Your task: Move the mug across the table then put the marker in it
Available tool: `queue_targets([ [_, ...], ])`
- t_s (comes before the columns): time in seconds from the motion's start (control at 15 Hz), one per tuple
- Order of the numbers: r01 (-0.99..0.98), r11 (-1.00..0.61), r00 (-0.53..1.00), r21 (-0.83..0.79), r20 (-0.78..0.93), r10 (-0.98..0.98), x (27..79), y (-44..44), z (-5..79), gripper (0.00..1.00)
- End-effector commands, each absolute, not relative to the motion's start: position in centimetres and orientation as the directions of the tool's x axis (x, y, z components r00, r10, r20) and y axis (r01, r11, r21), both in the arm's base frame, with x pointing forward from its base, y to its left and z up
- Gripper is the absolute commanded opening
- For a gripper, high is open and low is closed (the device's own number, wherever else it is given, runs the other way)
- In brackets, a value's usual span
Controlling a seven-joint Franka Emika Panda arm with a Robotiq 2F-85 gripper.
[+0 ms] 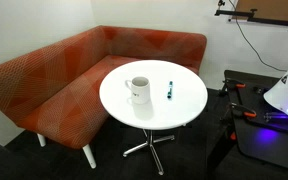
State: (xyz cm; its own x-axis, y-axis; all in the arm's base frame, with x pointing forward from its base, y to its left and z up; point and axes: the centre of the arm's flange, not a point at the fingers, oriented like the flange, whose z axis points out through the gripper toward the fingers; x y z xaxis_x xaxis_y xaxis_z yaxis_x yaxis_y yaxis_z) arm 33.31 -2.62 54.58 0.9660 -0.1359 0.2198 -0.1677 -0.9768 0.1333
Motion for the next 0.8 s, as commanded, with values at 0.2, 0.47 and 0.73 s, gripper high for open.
queue_targets([
  [0.2, -0.168, -0.977, 0.966, 0.133, 0.220, -0.136, 33.3, -2.6, 54.6, 1.00],
  [0.47, -0.171, -0.976, 0.962, 0.133, 0.235, -0.137, 33.6, -2.5, 54.5, 1.00],
  [0.73, -0.154, -0.981, 0.941, 0.121, 0.322, -0.108, 35.7, -1.9, 54.7, 1.00],
])
